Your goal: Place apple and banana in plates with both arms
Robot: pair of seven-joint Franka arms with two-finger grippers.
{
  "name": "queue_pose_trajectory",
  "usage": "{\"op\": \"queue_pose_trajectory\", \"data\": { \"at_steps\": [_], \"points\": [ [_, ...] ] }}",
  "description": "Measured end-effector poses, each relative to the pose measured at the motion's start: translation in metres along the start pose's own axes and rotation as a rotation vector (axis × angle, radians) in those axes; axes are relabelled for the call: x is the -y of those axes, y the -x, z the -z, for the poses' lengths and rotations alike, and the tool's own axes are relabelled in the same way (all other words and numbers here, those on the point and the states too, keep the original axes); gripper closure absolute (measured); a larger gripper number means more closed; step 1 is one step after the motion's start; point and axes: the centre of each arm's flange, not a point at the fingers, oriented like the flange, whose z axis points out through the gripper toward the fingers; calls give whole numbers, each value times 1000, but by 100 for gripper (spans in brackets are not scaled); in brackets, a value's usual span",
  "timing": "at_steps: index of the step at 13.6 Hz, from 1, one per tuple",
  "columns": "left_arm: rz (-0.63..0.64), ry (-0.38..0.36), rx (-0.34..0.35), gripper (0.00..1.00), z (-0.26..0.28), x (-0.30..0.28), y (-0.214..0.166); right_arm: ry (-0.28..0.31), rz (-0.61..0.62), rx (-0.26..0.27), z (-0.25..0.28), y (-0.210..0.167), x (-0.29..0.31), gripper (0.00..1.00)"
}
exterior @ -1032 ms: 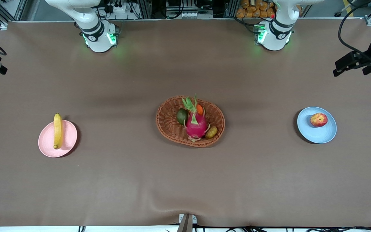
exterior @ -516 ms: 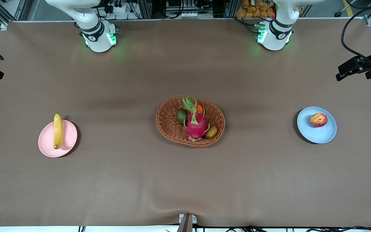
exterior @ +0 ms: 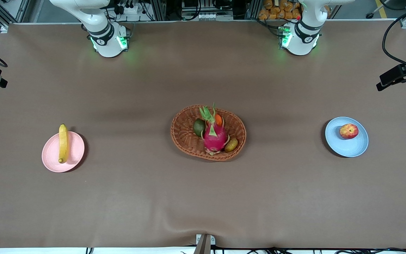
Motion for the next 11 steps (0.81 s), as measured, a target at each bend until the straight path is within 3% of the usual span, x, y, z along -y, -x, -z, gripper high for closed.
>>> {"op": "queue_pose_trajectory", "data": {
  "at_steps": [11],
  "points": [
    [-9,0,-7,0,3,-5,1,0,2,17,-5,-2,1,0]
  ]
}}
